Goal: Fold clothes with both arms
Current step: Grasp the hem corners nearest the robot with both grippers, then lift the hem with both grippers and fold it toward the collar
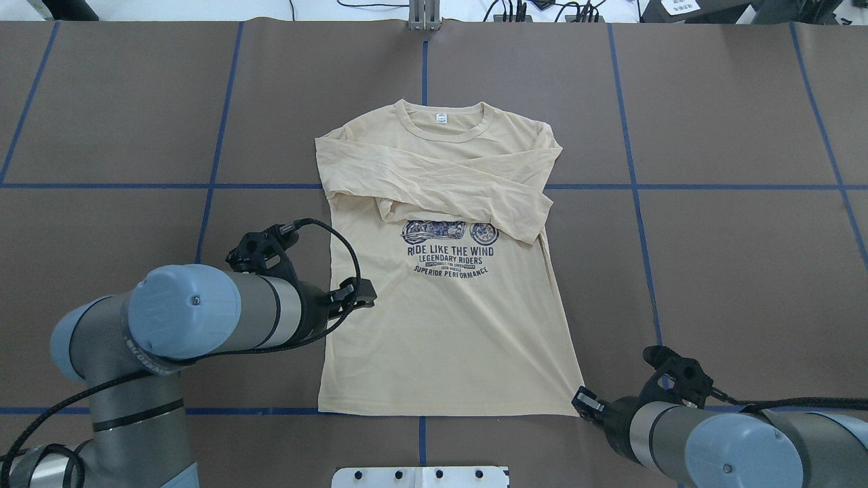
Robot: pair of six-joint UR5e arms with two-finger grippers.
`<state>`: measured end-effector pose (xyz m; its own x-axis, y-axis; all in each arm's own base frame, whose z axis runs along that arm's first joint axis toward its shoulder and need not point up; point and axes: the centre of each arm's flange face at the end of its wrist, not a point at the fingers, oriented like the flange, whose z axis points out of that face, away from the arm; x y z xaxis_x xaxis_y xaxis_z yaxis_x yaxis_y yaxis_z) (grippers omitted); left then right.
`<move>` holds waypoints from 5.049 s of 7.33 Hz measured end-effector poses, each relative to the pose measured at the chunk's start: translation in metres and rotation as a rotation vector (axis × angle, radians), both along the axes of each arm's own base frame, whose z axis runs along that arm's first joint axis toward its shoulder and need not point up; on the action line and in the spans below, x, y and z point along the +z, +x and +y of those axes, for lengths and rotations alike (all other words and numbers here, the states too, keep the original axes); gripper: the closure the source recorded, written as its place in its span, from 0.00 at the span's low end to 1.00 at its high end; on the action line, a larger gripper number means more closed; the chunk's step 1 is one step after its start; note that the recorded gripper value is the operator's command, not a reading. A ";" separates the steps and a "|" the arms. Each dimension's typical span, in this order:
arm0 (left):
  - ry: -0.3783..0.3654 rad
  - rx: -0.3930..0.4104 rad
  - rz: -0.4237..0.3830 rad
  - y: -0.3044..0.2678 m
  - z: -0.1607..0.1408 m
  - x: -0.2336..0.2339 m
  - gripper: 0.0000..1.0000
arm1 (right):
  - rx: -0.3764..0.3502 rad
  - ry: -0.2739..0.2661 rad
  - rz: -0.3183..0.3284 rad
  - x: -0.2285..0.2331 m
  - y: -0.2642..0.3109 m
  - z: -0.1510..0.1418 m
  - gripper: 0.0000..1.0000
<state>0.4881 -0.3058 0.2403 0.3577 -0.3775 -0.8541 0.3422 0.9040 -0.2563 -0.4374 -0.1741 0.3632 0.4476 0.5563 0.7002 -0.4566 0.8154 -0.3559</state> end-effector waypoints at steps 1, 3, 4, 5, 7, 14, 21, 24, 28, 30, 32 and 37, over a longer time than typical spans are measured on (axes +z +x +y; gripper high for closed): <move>-0.016 0.012 -0.016 -0.002 0.011 0.011 0.00 | -0.005 0.001 0.000 0.000 0.000 0.002 1.00; -0.063 0.035 -0.035 -0.005 0.029 0.029 0.01 | -0.008 0.001 0.005 0.002 -0.001 0.002 1.00; -0.106 0.041 -0.043 0.001 0.043 0.038 0.02 | -0.007 0.001 0.008 0.003 -0.001 0.002 1.00; -0.141 0.050 -0.045 0.007 0.057 0.042 0.08 | -0.006 0.001 0.010 0.004 -0.002 0.002 1.00; -0.167 0.069 -0.045 0.014 0.071 0.045 0.23 | -0.005 0.000 0.011 0.004 -0.002 0.002 1.00; -0.178 0.105 -0.100 0.042 0.091 0.067 0.41 | -0.003 0.001 0.002 0.001 -0.003 0.002 1.00; -0.180 0.108 -0.106 0.046 0.092 0.069 1.00 | -0.005 0.002 -0.002 -0.001 -0.003 0.002 1.00; -0.173 0.105 -0.057 0.024 0.090 0.045 1.00 | -0.001 -0.001 -0.012 -0.006 -0.001 -0.001 1.00; -0.224 0.123 -0.024 -0.033 0.105 -0.007 1.00 | -0.048 -0.057 -0.082 -0.038 0.048 -0.002 1.00; -0.292 0.100 0.020 -0.059 0.111 -0.032 1.00 | -0.065 -0.113 -0.125 -0.055 0.082 -0.017 1.00; -0.254 0.055 0.071 -0.081 0.085 -0.051 1.00 | -0.026 -0.160 -0.153 -0.058 0.083 -0.059 1.00; -0.028 -0.117 -0.012 -0.094 -0.086 -0.025 1.00 | 0.103 -0.174 -0.036 -0.100 0.084 -0.295 1.00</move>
<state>0.3937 -0.3914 0.2149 0.3198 -0.4413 -0.8385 0.4482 0.8501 -0.2765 -0.3536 -0.4690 0.2627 0.3585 0.7117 0.6042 -0.5189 0.6899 -0.5048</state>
